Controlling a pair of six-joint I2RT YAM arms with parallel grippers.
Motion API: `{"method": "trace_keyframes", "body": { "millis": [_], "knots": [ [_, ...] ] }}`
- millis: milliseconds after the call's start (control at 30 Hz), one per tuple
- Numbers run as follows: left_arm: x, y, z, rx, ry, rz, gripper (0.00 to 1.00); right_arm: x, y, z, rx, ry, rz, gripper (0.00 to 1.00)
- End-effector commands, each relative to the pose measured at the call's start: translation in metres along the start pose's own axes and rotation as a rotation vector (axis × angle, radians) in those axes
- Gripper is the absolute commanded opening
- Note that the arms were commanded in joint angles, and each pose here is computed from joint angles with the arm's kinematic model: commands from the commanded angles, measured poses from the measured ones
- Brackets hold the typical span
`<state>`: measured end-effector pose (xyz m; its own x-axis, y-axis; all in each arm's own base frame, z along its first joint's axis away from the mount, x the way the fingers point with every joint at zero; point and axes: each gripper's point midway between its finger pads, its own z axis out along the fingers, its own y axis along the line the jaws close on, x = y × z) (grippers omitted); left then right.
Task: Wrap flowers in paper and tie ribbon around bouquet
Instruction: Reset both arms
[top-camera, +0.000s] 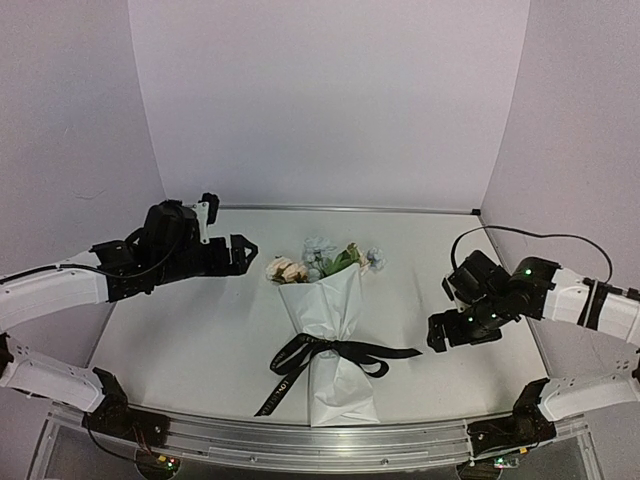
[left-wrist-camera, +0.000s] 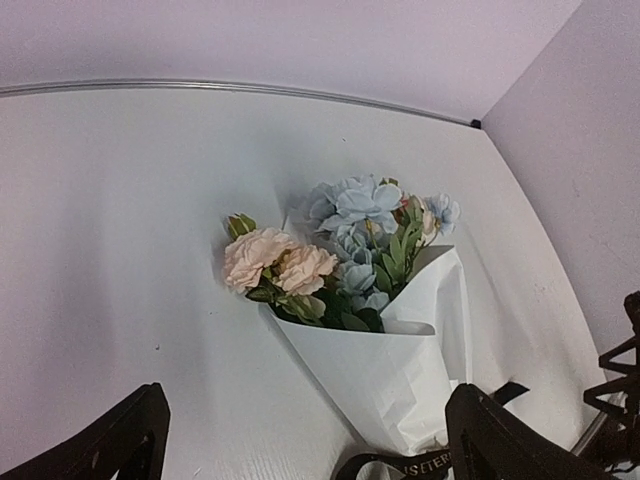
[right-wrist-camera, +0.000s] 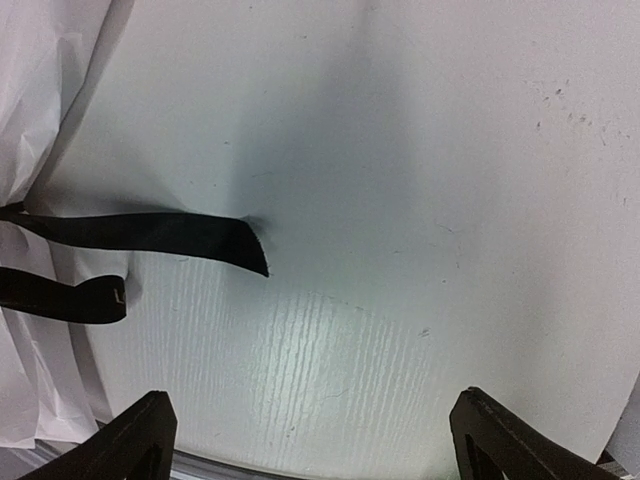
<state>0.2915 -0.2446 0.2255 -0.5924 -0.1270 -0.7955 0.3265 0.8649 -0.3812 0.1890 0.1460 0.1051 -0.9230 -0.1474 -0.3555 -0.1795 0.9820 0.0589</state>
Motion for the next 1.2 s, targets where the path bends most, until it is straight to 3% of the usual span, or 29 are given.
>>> {"method": "trace_keyframes", "body": {
  "millis": [0, 533, 1167],
  "knots": [
    [-0.018, 0.007, -0.017, -0.043, -0.053, -0.071, 1.0, -0.004, -0.021, -0.005, 0.078, -0.089, 0.023, 0.98],
    [-0.025, 0.018, -0.023, -0.116, -0.07, -0.075, 1.0, -0.001, -0.039, -0.017, 0.103, -0.183, 0.014, 0.98],
    [-0.029, 0.013, -0.02, -0.108, -0.06, -0.042, 1.0, 0.0, -0.042, -0.02, 0.108, -0.196, -0.006, 0.98]
  ]
}}
